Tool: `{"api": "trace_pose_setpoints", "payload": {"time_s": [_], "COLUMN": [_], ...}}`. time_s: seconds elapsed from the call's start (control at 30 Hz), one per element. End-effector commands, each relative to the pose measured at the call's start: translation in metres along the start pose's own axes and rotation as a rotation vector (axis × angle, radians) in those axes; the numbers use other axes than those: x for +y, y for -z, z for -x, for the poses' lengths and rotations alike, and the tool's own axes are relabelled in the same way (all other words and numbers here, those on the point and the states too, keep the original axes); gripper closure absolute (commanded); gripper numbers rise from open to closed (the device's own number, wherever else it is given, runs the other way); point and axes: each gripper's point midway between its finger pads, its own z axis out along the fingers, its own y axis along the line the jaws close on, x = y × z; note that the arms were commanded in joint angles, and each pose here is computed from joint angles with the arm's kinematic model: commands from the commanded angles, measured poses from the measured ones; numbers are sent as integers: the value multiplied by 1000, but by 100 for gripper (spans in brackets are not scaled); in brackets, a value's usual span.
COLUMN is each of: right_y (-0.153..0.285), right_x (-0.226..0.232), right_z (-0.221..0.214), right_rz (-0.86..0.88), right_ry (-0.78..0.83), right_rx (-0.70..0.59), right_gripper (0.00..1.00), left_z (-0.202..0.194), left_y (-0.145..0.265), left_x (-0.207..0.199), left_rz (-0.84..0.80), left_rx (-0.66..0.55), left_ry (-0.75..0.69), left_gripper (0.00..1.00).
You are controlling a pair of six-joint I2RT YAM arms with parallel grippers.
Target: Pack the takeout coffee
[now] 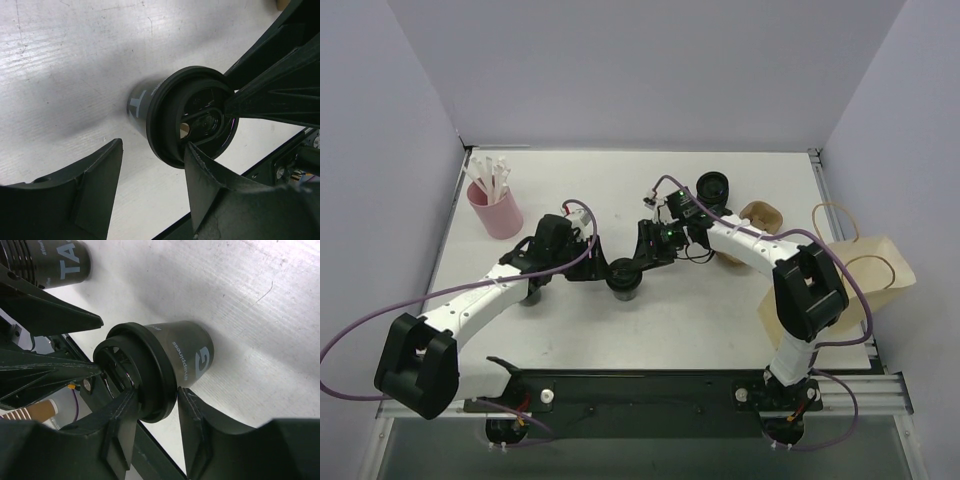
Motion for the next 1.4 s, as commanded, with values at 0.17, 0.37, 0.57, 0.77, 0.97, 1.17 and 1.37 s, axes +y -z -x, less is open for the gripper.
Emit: {"api": "trace_pose_setpoints", "payload": {"time_s": [0.17,0.37,0.57,0.77,0.97,1.17,1.37], "right_y": [-6,-6,-1,4,0,-11,-18], "right_x": [-12,-12,-9,-3,-13,-31,-47], "right_z": [-11,-15,-11,-5,-6,-20,-33], "right_rz": [2,9,18,38,37,31,26], "right_ry": [-30,-46,-49,-54,-79,-133,-170], "right_rx": [-26,-44,-65,-83,-107,-100,-109], "right_gripper": [71,72,72,72,73,74,75], "left_z": [12,9,-5,-13,-24,-35,-41], "left_y": [-8,-15,-27,-36,-41,-43,-44], "left_x": [0,-2,4,11,22,31,39], "left_rz": [-12,-42,-48,-37,-5,25,55], "left_rx": [-50,-45,-6,15,37,57,66], "left_ry": [-3,20,46,60,70,75,82], "left_gripper": [41,45,49,55,57,57,57]}}
